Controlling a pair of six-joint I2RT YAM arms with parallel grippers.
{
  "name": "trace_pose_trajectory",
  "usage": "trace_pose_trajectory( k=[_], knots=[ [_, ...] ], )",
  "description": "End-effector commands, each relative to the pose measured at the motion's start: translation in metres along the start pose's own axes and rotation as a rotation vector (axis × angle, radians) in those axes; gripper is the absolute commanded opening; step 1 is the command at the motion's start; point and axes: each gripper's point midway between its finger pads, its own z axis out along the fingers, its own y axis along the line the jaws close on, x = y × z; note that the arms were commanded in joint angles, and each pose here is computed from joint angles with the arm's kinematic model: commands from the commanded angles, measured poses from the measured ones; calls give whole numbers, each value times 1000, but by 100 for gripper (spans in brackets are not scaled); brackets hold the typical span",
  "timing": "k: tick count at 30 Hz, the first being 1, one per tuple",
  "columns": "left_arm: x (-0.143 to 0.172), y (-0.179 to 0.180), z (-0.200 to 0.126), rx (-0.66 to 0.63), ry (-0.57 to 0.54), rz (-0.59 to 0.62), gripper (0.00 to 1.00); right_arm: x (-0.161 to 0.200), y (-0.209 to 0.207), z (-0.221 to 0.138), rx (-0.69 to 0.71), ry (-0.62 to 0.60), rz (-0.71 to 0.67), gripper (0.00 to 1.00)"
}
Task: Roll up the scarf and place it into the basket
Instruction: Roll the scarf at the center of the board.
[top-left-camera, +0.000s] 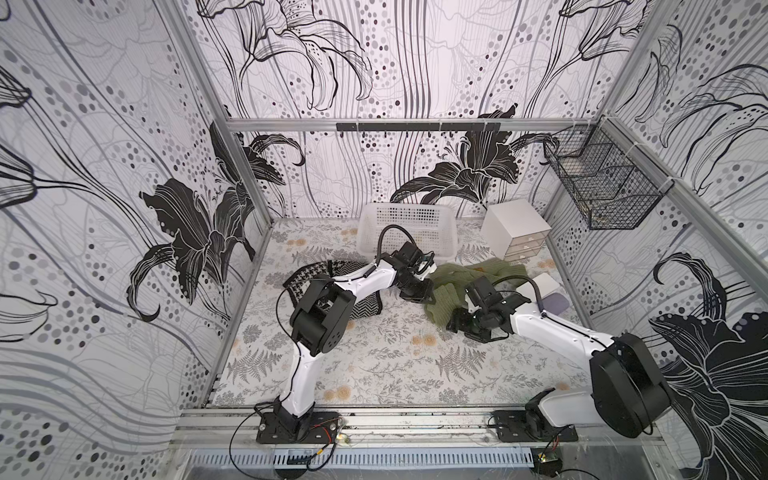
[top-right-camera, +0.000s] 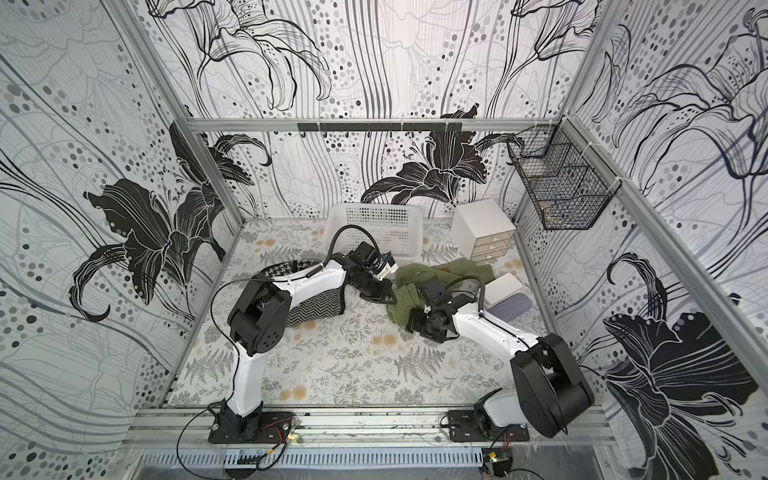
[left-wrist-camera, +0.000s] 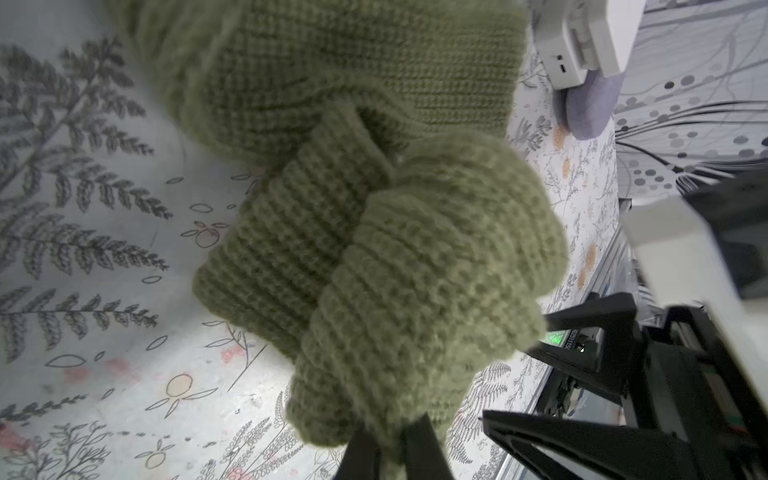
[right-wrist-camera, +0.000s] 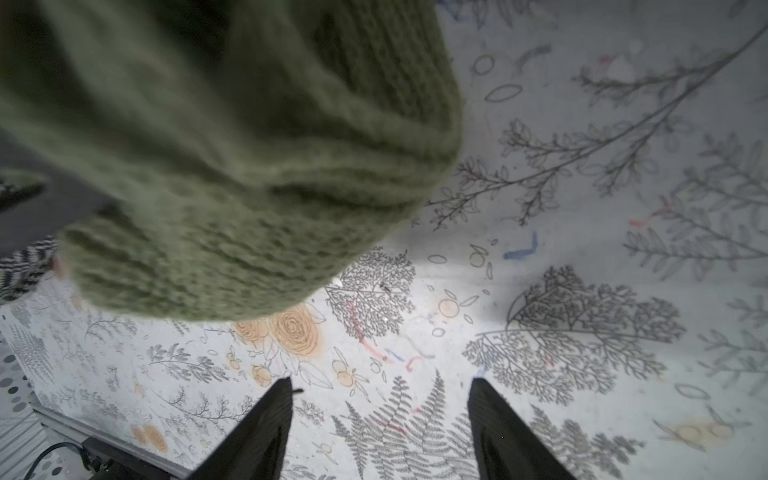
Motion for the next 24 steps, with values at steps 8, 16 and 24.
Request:
trace_pose_trajectory(
  k=[8,16,24],
  knots=[
    [-14,23,7,73,-3,-64,43,-28,-11,11,-135,-86,222,70],
    [-18,32,19,95,5,-85,46,-45,6,31,-292,-115,285,70],
    [-16,35,23,90,21,-94,47,-76,27,41,-366,-164,256,71]
  ],
)
